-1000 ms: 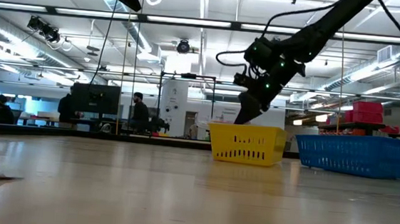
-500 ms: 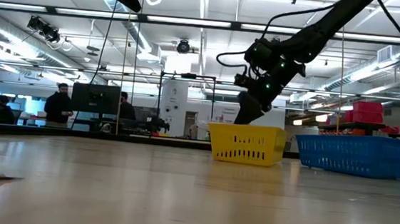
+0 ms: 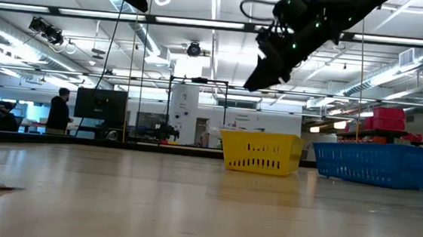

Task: Pick & Place Travel size toiletries
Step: Put the toothpaste into the green bin

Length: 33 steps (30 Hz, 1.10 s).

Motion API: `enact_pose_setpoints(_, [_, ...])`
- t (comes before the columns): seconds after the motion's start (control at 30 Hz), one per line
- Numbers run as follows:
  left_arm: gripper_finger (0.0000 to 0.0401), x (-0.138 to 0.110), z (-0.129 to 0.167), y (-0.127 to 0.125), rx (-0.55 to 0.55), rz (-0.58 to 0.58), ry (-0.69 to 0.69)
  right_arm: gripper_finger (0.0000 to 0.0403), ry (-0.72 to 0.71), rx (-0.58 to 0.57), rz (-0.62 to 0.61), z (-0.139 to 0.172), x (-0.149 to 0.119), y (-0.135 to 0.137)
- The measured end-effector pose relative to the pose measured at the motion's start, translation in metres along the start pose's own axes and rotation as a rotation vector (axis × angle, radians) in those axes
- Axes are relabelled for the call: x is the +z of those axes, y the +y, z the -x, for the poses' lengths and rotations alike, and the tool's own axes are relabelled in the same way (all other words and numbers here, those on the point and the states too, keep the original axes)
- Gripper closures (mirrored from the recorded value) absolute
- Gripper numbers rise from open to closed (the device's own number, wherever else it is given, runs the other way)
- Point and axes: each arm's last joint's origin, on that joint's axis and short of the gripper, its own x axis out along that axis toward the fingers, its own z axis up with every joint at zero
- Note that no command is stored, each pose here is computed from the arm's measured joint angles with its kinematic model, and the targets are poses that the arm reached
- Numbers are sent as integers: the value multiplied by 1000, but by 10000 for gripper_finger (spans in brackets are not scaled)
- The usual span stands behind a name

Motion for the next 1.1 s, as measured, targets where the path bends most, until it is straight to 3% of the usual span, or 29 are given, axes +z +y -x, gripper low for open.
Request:
enact_pose_setpoints(0.37, [285, -17, -16, -13, -197, 93, 63, 211, 8, 225, 29, 22, 2, 88])
enact_pose_setpoints(0.77, [285, -33, -43, -45, -444, 218, -30, 215, 23, 428, 101, 51, -10, 166])
enact_pose_setpoints(1.1, [284, -32, -64, -123, -802, -29, -146, 217, -28, 500, 91, 62, -10, 189])
